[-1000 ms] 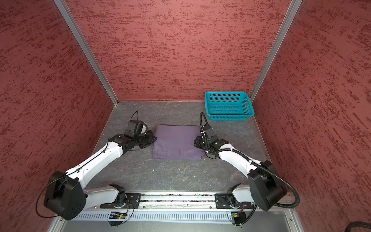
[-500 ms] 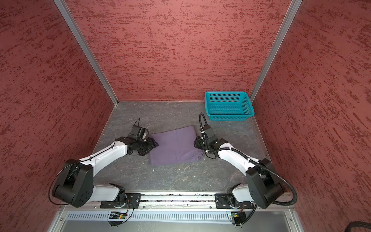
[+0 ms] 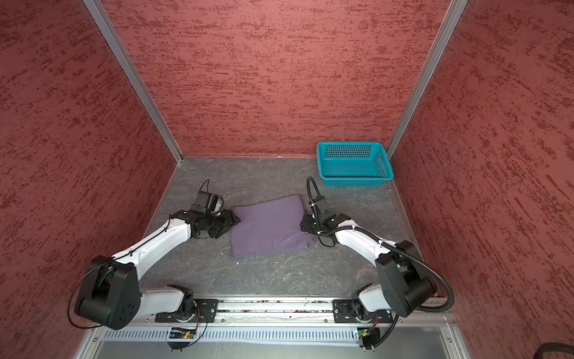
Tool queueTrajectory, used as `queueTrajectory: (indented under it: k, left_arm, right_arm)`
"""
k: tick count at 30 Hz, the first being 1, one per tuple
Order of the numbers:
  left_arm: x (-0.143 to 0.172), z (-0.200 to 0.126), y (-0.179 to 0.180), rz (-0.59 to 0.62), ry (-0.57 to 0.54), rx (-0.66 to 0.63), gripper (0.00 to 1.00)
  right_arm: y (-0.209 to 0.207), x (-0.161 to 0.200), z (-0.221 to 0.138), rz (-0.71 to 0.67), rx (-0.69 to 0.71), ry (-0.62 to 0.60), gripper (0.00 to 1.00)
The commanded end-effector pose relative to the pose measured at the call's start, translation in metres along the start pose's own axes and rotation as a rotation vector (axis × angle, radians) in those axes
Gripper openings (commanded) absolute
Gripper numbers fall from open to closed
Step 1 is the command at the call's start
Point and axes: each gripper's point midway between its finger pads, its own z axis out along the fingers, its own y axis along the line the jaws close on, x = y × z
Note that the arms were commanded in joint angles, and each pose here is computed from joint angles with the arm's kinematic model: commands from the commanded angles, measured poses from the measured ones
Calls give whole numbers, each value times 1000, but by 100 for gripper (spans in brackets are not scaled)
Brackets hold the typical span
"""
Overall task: Fold and stack the trousers
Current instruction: Smooth out the trousers at the center of the table, then move the trousers to the center of the table.
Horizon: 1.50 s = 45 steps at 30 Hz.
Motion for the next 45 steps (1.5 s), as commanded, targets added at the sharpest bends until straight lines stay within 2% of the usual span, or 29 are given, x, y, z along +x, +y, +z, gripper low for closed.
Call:
queueTrajectory:
  k: [1,7,10,13,14,17,21,25,29,31,34,37,42,45]
  left_arm:
    - [2,8,8,9,21,-19,67]
    - [4,20,9,5,45,-15,67]
    - [6,25,9,7,64,-12,67]
    - [7,32,8,7,77,-6,66]
    - [7,34,7,7,80,2,62]
    - [6,39,5,4,79,18,53]
    - [-11,42,7,-19,55,20,52]
    - [-51,8,7,-42,-55,12,55]
    - [-81,-49,-11,71,-236,-70,62]
    - [-85,-66,-17,105,-277,-103,64]
    - [-72,-72,-31,158,-271,-100,64]
    - [-47,-62,-32,205,-217,-130,65]
    - [-1,-30,-16,214,-94,-172,70]
    - [15,-12,-8,210,-52,-193,71]
  right_arm:
    - [-18,2,8,-17,73,18,55]
    - [-67,29,9,31,241,80,53]
    - [-82,43,11,84,243,103,49]
    - [-65,42,13,103,129,89,35]
    - [-57,40,15,107,86,89,32]
    - [-36,32,18,107,-8,86,29]
    - [-18,28,30,133,-87,113,26]
    - [2,33,44,129,-134,144,26]
    - [34,44,63,96,-189,187,25]
    - [58,49,75,74,-230,214,25]
    - [98,55,90,41,-304,260,26]
    - [122,49,92,40,-369,260,28]
    - [105,20,71,-48,-283,145,44]
    - [80,-1,47,-65,-221,51,47]
